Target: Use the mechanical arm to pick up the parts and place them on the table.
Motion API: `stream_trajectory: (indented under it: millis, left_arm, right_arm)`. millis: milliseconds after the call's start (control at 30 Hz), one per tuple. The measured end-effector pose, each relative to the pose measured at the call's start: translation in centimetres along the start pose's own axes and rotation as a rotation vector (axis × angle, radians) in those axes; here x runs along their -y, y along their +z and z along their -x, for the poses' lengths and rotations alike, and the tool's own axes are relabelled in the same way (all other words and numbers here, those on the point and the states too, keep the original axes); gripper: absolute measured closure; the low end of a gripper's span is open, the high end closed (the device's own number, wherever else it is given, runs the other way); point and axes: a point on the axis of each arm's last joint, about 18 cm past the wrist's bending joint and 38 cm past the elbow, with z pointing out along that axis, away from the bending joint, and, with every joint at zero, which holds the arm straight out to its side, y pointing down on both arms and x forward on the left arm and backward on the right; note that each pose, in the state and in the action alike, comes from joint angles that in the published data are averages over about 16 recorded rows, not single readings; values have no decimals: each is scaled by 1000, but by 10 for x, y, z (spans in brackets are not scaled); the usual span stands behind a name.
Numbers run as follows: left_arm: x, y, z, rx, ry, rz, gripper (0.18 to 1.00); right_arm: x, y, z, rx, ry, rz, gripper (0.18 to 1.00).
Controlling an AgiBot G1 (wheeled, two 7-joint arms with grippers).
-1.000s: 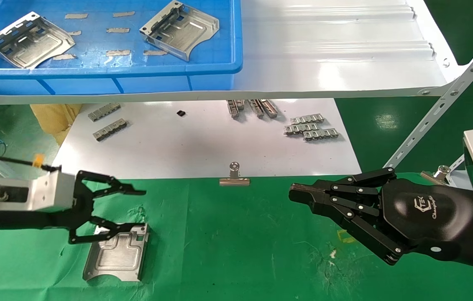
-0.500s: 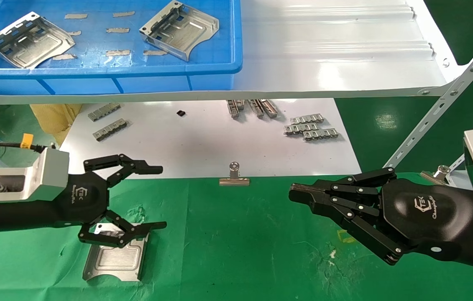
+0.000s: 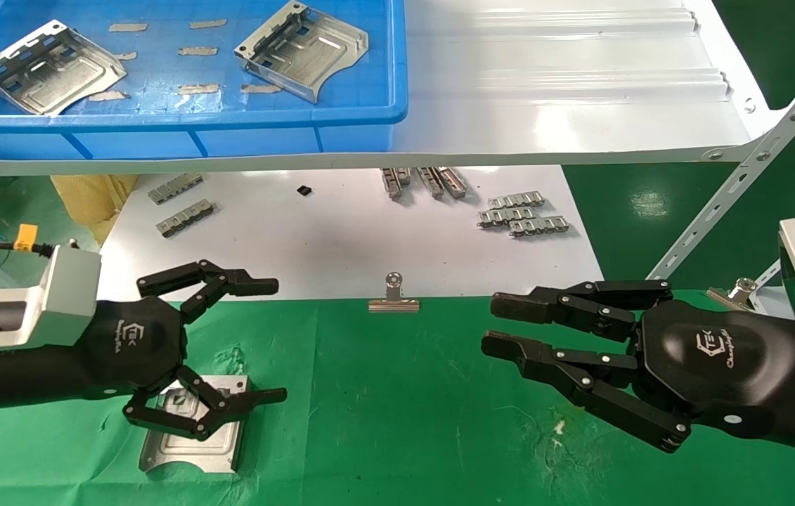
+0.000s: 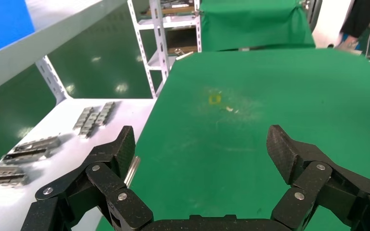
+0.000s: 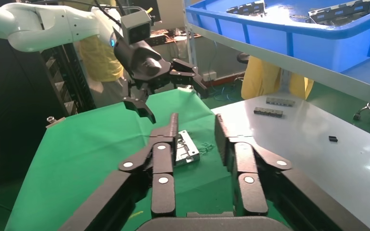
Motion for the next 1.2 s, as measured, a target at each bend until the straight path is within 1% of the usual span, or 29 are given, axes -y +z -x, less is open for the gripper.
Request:
stream_trajectory:
  millis: [67,267,600,800,1000,1200]
  left_arm:
    - [3,0,-3,-2,-10,-12,195]
    - [12,0,-12,-8,-38,-45,184]
    - [29,-3,-29,-21,-82,-91,183]
    - [39,-5,-40,-31,-106,-114,183]
    - [50,-7,-51,-43,-128,-132,183]
    - [60,-9,-61,-56,-143,-144,183]
  right_arm:
    - [0,0,0,0,0,0,835]
    - [0,0,0,0,0,0,715]
    - [0,0,0,0,0,0,466]
    - [0,0,0,0,0,0,344]
    - [0,0,0,0,0,0,256]
    - [0,0,0,0,0,0,205]
